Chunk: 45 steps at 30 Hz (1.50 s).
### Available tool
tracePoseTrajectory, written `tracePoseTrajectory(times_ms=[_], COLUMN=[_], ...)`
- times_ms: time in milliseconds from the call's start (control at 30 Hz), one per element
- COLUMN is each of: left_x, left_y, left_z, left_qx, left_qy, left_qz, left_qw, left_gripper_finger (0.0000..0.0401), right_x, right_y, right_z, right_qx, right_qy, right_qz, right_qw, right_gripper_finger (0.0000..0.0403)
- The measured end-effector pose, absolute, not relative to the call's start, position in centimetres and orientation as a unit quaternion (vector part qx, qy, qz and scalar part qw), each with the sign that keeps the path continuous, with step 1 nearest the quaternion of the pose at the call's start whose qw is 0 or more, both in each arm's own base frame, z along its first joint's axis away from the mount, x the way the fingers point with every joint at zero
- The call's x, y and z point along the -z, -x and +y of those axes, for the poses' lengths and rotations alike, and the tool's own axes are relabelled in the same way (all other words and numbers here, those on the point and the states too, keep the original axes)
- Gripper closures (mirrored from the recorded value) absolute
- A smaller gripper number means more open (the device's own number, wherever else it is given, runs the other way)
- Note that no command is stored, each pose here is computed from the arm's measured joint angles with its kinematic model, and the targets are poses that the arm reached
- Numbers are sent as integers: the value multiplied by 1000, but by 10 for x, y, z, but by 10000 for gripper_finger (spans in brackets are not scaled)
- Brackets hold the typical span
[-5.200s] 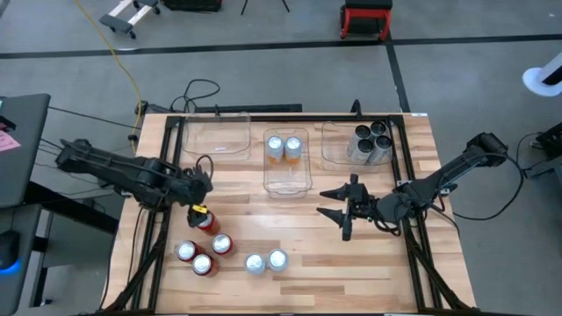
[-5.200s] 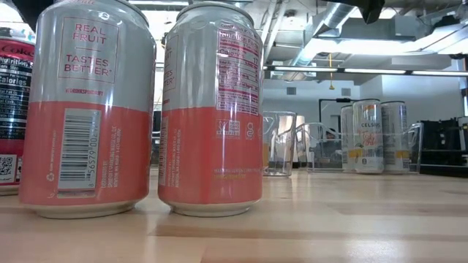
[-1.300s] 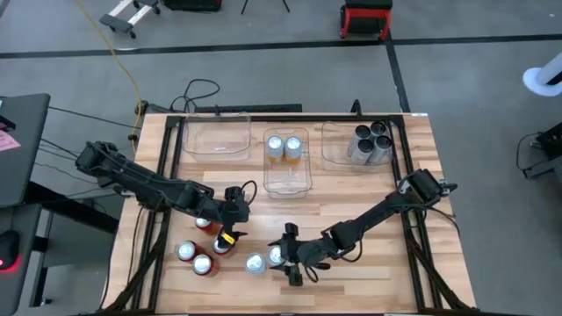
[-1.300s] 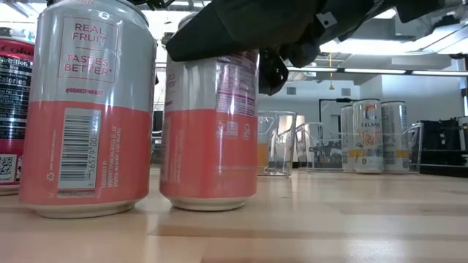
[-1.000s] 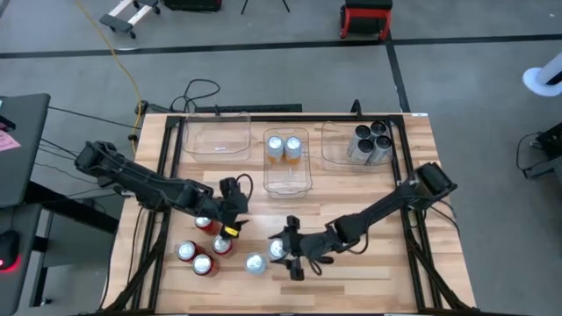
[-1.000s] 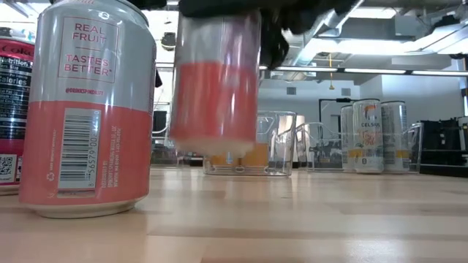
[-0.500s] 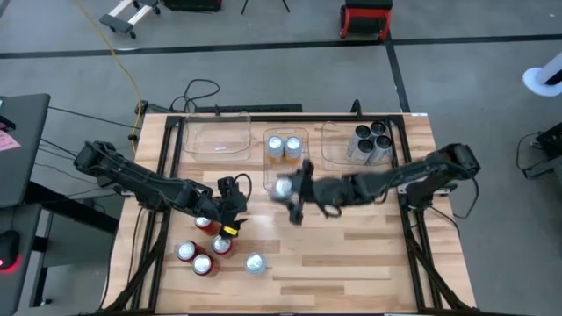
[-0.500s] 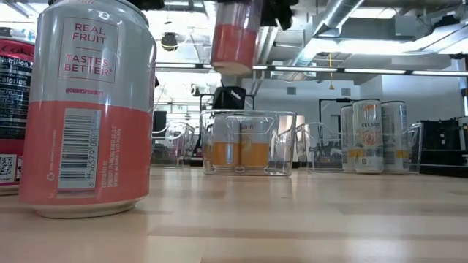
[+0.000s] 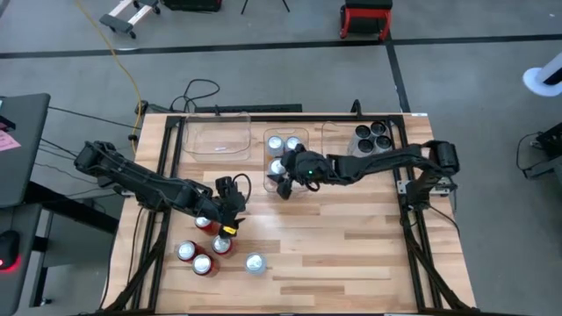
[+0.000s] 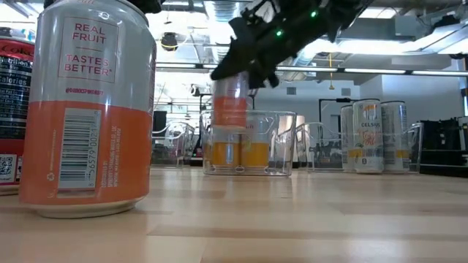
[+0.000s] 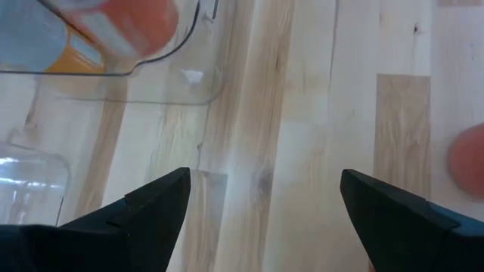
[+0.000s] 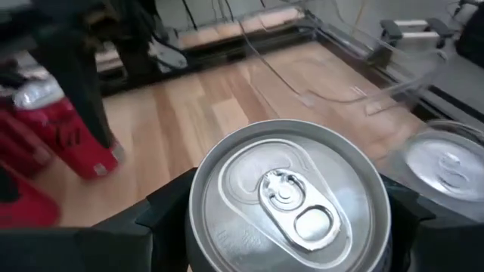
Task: Sort soda cans
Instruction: Put the right orange and white soda can in the middle transparent bin
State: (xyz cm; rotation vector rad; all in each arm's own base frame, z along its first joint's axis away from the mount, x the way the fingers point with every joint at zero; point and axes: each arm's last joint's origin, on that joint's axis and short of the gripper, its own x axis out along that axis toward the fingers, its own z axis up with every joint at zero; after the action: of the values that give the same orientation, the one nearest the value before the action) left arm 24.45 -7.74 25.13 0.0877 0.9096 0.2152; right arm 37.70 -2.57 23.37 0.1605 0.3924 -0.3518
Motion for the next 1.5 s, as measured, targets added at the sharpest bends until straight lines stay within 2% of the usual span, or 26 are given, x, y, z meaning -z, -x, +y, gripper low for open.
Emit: tracePoseTrajectory(times_ms=[233,467,867,1000,1067,1267,1500], left_x=[-251,-251,-252,-252,-253,-253,-253], left_y=[-244,-244,-245,-245,-246,-246,-246], left_z=[-77,-77,-78,-78,-78,-78,-78], left_qx=[-106,-111,-114,-117,-116,-116,-123], left_qy=[-38,-27,-17,-11,-7,-6,7], left_qz=[439,437,432,430,425,425,423], left_qw=[891,892,895,895,898,898,898], left_gripper_finger=[66,66,66,66,66,66,66], right_x=[-191,-170,-177,-177,-179,-181,-192], right_y=[-391,-400,-396,-396,-397,-398,-397], right_z=[-32,-46,-62,-61,-61,-61,-60], right_qx=[180,192,210,210,210,212,210], right_qy=[-63,-66,-59,-59,-61,-65,-66], right_qz=[237,233,224,223,216,204,183], right_qw=[953,951,950,950,952,953,958], right_gripper_finger=[110,110,106,39,18,36,29])
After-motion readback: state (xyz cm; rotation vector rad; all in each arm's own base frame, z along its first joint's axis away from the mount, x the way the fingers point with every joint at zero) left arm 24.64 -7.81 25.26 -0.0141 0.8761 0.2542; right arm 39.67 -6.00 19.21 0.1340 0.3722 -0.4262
